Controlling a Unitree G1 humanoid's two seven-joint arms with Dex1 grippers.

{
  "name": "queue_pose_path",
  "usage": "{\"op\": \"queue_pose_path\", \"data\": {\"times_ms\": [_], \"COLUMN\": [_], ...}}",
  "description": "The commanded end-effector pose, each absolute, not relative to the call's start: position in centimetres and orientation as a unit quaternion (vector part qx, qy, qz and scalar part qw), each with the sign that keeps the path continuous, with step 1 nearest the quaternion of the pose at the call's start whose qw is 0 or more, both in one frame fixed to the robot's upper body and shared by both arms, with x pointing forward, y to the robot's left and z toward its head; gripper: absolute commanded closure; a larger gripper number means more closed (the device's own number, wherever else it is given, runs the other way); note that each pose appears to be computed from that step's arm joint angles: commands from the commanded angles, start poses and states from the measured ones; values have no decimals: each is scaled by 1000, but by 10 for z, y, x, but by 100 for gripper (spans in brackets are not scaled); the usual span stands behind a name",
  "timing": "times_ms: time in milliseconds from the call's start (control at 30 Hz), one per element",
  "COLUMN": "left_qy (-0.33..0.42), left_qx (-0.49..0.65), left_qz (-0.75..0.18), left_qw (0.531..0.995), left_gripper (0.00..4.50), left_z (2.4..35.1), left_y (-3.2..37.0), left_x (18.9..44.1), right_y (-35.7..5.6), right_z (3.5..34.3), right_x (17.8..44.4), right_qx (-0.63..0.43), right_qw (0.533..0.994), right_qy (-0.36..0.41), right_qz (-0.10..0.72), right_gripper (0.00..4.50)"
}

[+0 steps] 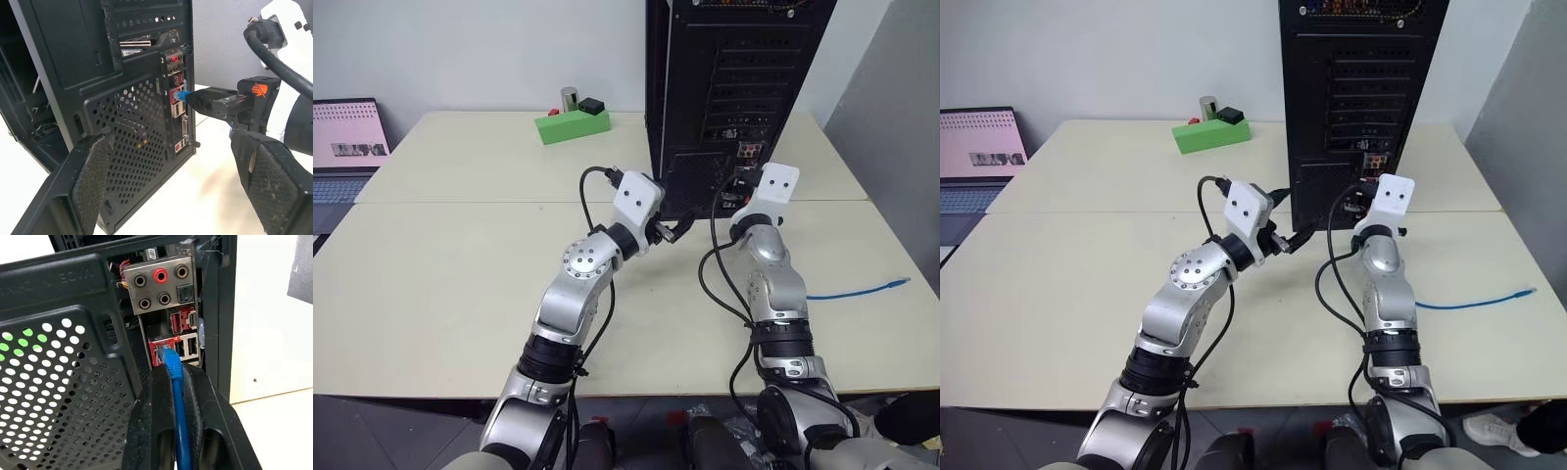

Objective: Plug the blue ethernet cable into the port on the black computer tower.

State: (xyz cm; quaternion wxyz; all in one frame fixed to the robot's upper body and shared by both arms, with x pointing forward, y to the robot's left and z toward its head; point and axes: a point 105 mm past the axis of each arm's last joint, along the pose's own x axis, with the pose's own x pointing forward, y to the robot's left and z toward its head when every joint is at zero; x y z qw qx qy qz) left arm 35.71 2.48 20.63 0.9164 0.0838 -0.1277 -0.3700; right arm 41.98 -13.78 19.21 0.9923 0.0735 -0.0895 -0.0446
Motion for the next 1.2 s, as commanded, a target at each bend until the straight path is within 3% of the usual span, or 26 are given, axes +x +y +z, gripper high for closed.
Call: {"op": "queue_pose_path", "data": {"times_ms": [33,567,633,1200], "left_qy": [-162,-175,-180,-199], "left_qx": [82,79,79,77], "left_qz": [-374,-384,-387,-390], "left_qw": [909,903,901,896], "left_gripper": [51,51,51,51], "left_z": [225,231,232,239], "left_y": [24,26,27,30], "left_x": [352,352,353,354], "right_y": [-131,-133,-136,-159], "right_z": [217,206,204,204], "right_x": [422,423,422,405], "right_qx": [64,57,57,47], "right_qw": [988,992,993,993], "right_qy": [-132,-108,-105,-104], "right_qz": [-36,-16,-17,-16], "right_gripper": [450,450,381,17]}}
